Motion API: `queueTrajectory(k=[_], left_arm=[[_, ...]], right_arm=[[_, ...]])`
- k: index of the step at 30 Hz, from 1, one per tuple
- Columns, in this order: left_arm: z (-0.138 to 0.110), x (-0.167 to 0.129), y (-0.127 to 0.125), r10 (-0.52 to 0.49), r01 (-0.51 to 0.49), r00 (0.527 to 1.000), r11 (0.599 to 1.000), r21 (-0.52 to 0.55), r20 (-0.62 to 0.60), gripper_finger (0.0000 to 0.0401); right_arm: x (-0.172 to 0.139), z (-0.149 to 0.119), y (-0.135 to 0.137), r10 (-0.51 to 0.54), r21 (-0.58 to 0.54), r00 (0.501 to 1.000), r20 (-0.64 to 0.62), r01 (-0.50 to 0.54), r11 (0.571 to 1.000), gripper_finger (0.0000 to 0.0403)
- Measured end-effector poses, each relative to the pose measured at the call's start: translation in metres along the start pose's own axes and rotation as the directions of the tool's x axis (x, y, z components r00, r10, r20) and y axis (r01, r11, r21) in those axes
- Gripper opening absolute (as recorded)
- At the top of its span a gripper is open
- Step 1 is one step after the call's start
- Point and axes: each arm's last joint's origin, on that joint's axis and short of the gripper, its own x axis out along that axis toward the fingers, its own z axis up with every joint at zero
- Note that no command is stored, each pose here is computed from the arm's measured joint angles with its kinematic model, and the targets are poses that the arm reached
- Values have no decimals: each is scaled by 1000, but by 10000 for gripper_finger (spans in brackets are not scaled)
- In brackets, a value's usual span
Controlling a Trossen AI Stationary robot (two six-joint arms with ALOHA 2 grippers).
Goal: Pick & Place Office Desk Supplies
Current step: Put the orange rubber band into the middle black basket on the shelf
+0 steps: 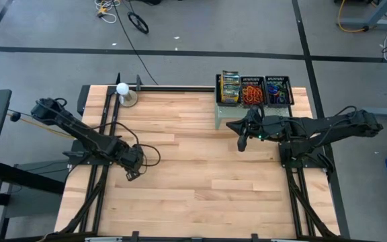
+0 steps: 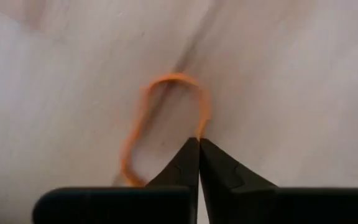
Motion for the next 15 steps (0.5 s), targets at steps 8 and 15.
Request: queueTrajectory(k=[8, 15], left_arm=[[33, -32, -31, -161, 140, 953, 985, 98, 255, 5], [78, -47, -37, -253, 259, 774, 963, 76, 580, 4]], right_arm=[[0, 0, 0, 1, 22, 1000, -2, -1, 1000, 9], [-5, -8, 10, 46, 12, 998, -48, -46, 999, 9]])
